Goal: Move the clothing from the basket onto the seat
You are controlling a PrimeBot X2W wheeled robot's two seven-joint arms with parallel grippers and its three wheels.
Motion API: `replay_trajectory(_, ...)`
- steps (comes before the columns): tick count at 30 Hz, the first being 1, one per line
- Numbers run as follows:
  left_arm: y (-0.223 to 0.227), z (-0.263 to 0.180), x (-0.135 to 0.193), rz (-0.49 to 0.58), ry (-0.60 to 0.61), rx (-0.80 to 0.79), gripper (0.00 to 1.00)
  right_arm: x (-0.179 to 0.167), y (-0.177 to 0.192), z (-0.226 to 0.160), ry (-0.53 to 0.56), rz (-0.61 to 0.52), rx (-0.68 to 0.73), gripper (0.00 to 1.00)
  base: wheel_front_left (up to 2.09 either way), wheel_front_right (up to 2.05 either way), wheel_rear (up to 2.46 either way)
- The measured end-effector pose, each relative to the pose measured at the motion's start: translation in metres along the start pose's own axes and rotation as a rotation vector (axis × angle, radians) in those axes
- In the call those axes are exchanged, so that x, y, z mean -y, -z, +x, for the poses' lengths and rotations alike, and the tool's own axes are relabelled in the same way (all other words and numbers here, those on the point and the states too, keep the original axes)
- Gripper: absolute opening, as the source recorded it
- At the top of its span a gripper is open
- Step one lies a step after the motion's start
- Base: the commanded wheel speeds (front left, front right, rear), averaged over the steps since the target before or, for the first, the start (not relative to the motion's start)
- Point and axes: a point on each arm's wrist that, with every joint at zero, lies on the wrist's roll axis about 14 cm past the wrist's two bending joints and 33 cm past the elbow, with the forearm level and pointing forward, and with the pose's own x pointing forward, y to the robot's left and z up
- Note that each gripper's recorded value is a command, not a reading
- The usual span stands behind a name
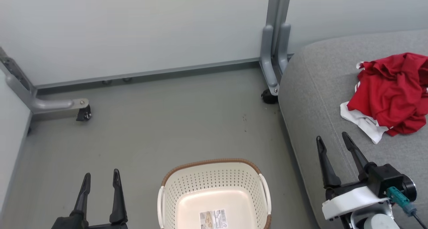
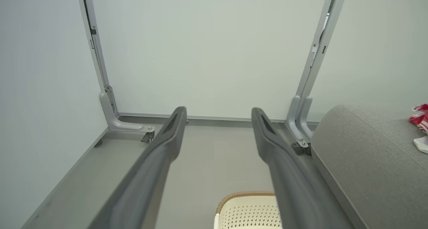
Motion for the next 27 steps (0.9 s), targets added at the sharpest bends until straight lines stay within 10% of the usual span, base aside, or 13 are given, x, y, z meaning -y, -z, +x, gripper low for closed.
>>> replay_trajectory(27, -0.016, -0.046, 0.016, 0.021, 0.060, 0.054, 1.00, -0.039, -0.019, -0.024, -0.113, -0.044, 0.060, 1.00, 0.00, 0.00, 0.00)
